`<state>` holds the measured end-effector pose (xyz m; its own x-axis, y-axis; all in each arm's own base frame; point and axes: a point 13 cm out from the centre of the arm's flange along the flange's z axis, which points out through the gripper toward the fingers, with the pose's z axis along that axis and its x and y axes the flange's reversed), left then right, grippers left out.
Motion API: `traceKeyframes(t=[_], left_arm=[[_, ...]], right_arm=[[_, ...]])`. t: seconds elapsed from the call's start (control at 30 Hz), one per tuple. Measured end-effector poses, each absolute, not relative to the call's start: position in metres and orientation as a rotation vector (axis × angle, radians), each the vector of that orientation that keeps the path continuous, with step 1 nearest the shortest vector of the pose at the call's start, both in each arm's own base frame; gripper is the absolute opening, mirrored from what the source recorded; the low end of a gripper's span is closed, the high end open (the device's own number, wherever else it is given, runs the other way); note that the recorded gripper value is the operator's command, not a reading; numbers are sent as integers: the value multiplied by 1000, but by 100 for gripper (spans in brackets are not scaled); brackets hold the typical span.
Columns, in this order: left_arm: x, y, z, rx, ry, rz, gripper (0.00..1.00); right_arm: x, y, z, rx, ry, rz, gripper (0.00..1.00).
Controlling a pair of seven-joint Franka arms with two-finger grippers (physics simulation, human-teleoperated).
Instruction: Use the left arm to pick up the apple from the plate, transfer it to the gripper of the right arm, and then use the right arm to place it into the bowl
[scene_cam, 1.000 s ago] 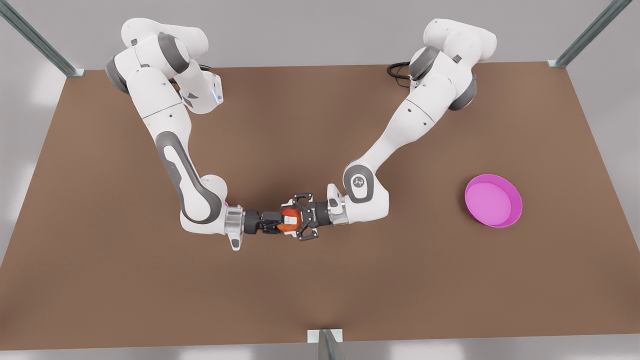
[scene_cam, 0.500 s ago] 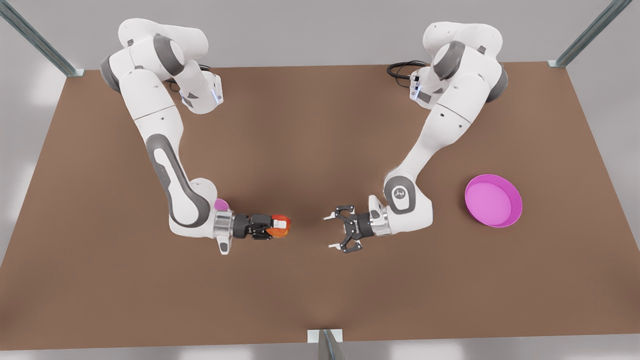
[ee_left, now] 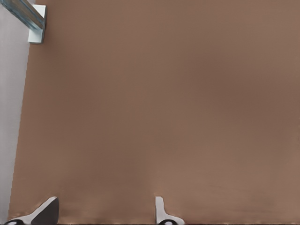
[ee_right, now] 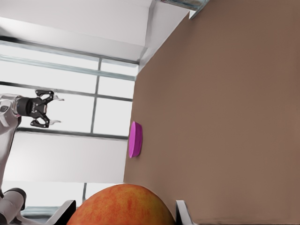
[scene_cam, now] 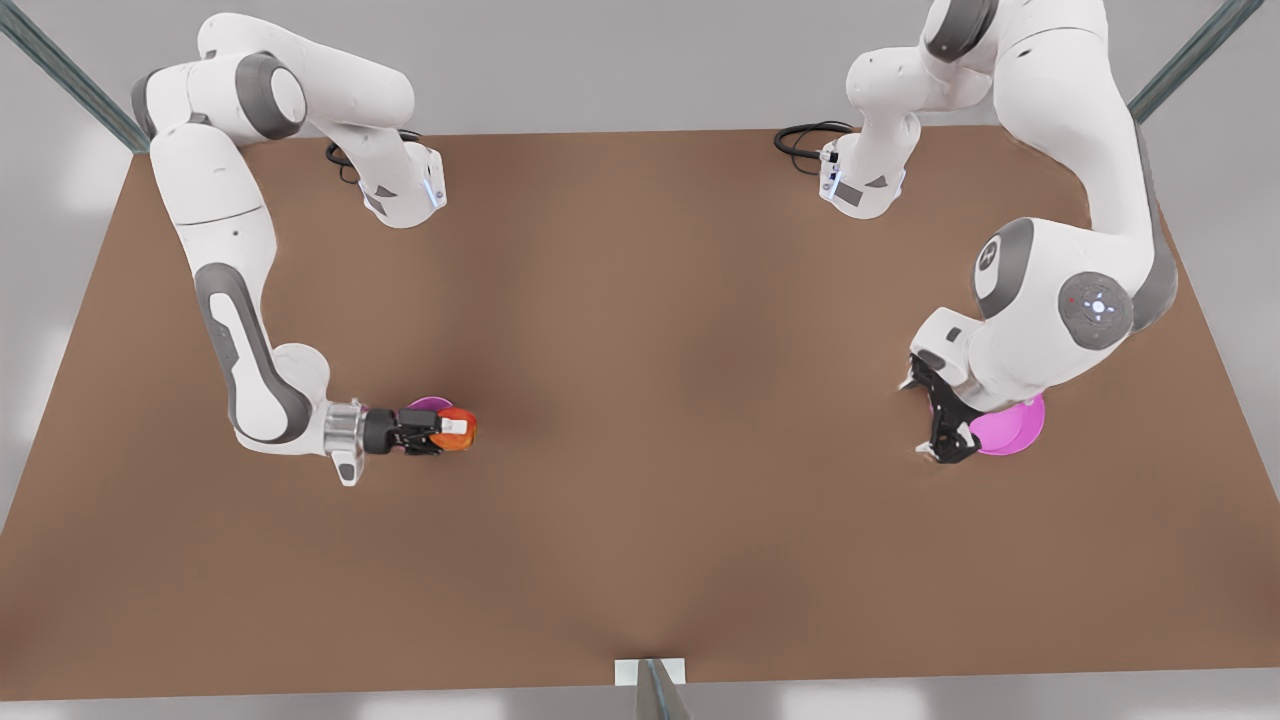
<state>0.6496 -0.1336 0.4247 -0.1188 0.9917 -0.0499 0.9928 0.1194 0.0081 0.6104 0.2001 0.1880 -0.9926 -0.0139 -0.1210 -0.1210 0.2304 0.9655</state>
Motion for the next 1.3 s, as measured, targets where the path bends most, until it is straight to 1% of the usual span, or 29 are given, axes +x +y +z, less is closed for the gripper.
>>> traceKeyframes(t=[0.07,0.1,0.17,0.27,0.53,0.8,1.0,1.03,1.13,1.2,1.3], left_arm=[[629,-94,479,1859,2494,77,100],[620,-75,495,1740,2578,99,100],[611,-54,503,1554,2711,98,100],[604,-53,498,1368,2845,78,100],[597,-52,488,967,3048,65,100],[596,-49,483,686,3134,70,100],[597,-48,480,543,3167,73,100],[597,-48,479,523,3171,74,100],[597,-47,477,470,3183,75,100],[598,-47,475,439,3189,77,100],[598,-46,474,398,3195,79,100]], right_arm=[[607,182,190,-187,2420,1855,69],[604,175,190,-219,2439,1836,69],[598,161,190,-291,2480,1792,69],[589,141,185,-402,2552,1727,69],[563,112,165,-629,2752,1562,70],[566,92,148,-670,2865,1405,69],[568,87,135,-592,2911,1371,70],[568,86,133,-576,2918,1373,70],[567,84,127,-535,2936,1373,91],[567,83,126,-515,2945,1369,94],[568,82,125,-491,2956,1363,94]])
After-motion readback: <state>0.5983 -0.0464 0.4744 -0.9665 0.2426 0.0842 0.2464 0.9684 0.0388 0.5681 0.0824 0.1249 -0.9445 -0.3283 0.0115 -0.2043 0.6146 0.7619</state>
